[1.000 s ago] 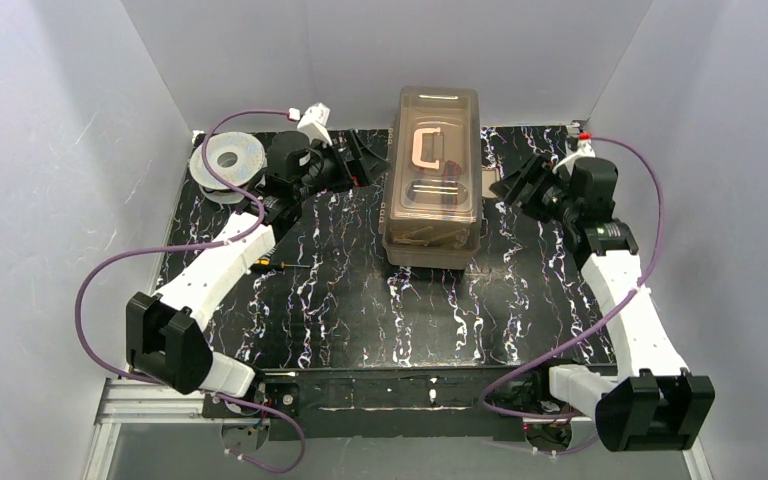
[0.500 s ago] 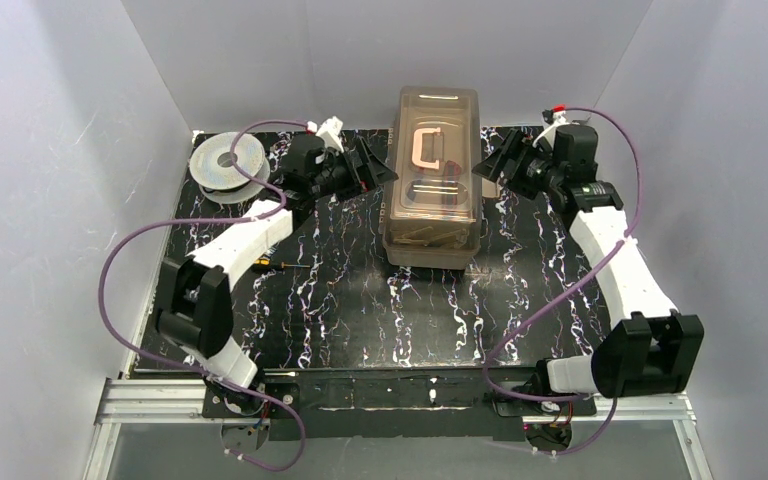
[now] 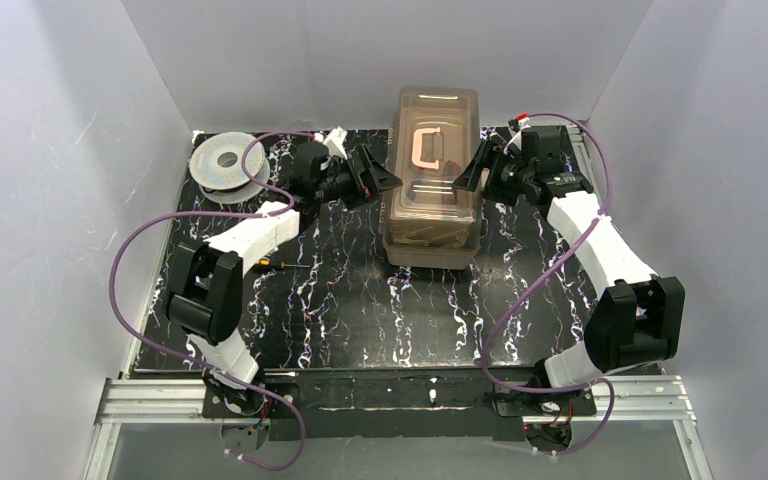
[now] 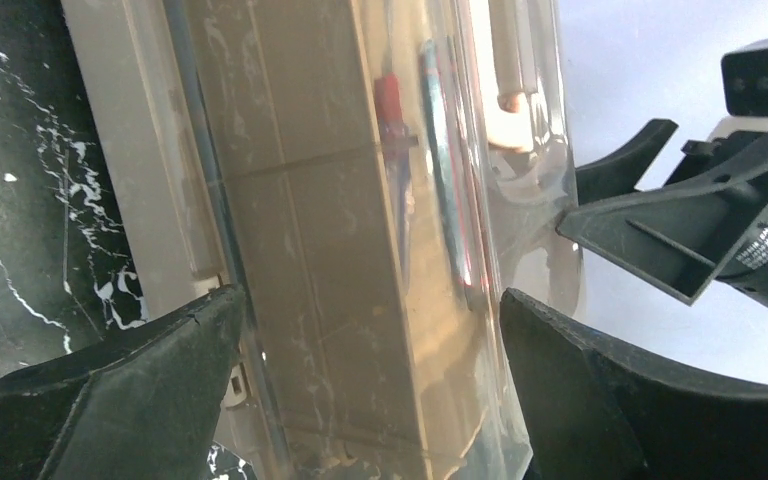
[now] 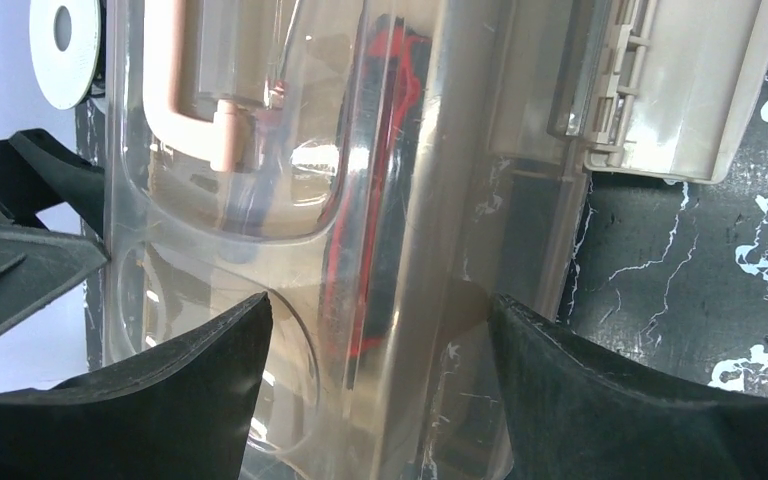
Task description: Pack the tool kit
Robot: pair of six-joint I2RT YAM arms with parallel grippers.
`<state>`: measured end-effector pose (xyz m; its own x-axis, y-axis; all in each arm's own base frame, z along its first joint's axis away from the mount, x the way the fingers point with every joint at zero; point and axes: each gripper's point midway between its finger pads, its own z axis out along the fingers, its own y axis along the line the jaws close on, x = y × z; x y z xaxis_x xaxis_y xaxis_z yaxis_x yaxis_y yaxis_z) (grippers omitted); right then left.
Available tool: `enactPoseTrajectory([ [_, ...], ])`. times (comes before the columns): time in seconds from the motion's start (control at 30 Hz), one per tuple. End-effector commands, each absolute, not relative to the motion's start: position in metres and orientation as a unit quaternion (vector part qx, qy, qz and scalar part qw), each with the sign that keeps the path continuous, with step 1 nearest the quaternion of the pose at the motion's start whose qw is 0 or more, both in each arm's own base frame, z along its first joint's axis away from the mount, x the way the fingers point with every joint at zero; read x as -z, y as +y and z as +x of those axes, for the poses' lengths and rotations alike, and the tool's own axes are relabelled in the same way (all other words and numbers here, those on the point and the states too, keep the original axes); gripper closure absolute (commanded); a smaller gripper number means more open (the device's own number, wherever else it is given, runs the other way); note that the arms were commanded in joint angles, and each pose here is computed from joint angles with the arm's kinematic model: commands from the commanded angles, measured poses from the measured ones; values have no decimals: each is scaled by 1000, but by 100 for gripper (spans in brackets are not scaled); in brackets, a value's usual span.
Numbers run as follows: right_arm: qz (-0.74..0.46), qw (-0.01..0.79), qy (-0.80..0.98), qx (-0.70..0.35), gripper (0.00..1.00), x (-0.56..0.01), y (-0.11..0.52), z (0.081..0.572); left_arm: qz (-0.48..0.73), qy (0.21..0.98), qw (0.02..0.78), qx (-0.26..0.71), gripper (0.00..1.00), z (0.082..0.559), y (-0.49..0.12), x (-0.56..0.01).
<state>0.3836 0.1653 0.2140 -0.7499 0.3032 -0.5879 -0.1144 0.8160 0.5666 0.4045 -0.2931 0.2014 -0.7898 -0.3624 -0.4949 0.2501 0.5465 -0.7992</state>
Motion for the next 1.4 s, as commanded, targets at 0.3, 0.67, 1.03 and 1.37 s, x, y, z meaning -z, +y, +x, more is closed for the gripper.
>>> enactPoseTrajectory([
  [0.3,-32,273,893,-357,16,-178,259,289,-33,816,393,422,2,308,-227,-215],
  [0.67,10,349,873,-339,12,-231,212,311,-38,832,453,318,2,312,-174,-241],
  [1.03,250,372,842,-301,16,-183,88,368,-24,825,425,371,2,401,-199,-269],
  [1.37,295,314,834,-346,29,-113,84,412,-16,814,370,448,2,468,-247,-248],
])
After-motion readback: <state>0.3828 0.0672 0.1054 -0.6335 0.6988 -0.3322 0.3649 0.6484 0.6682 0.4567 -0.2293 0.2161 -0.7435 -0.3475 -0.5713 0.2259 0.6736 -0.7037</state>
